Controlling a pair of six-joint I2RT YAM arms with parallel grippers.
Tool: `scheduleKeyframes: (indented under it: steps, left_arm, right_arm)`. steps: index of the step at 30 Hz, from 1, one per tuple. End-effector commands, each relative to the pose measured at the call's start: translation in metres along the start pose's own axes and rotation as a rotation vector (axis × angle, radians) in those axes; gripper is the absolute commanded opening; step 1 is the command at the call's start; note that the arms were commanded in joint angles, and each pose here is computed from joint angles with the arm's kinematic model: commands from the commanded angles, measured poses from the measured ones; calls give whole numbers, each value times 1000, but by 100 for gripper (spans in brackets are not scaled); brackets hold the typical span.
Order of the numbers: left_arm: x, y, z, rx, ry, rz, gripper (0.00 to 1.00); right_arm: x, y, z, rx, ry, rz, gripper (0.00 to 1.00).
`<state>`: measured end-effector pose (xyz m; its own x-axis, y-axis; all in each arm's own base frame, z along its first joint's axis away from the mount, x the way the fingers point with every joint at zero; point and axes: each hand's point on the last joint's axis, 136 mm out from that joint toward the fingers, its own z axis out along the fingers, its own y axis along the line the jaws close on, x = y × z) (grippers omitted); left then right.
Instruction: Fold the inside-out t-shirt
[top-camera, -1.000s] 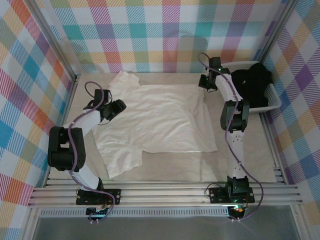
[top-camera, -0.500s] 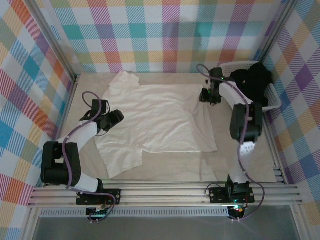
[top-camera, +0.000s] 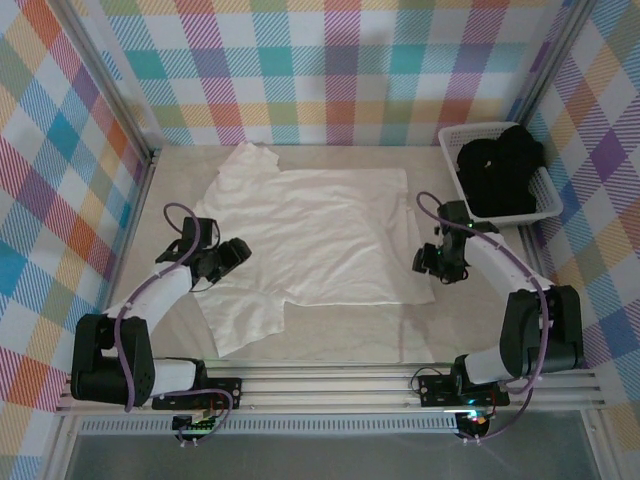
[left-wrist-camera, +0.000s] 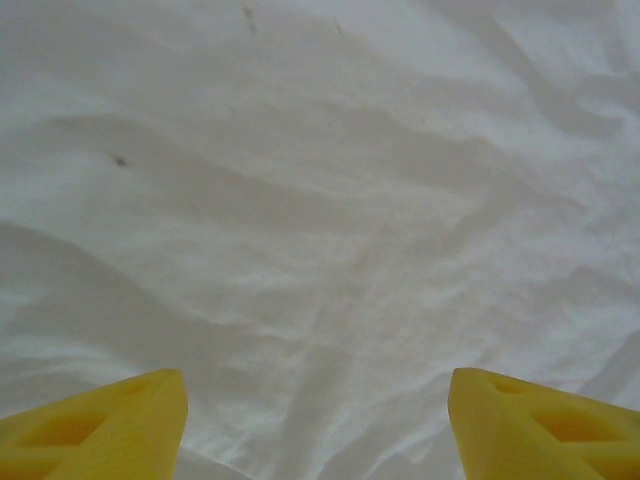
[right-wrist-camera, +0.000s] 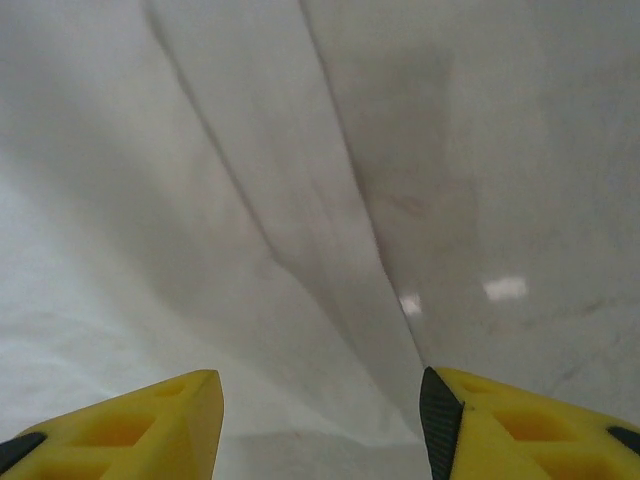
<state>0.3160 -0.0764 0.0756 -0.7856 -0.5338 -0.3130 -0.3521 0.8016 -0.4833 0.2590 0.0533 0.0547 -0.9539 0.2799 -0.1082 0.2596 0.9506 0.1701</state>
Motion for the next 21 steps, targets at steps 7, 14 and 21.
scheduleKeyframes:
  steps: [7, 14, 21]
  left_arm:
    - [7, -8, 12, 3, 50, 18, 70]
    - [6, -3, 10, -24, 33, 37, 70]
    - [4, -3, 11, -28, 32, 42, 70]
  right_arm:
    - [16, -7, 23, 9, 98, 53, 37]
    - [3, -14, 3, 23, 10, 59, 2]
    - [16, -29, -8, 49, -11, 95, 0]
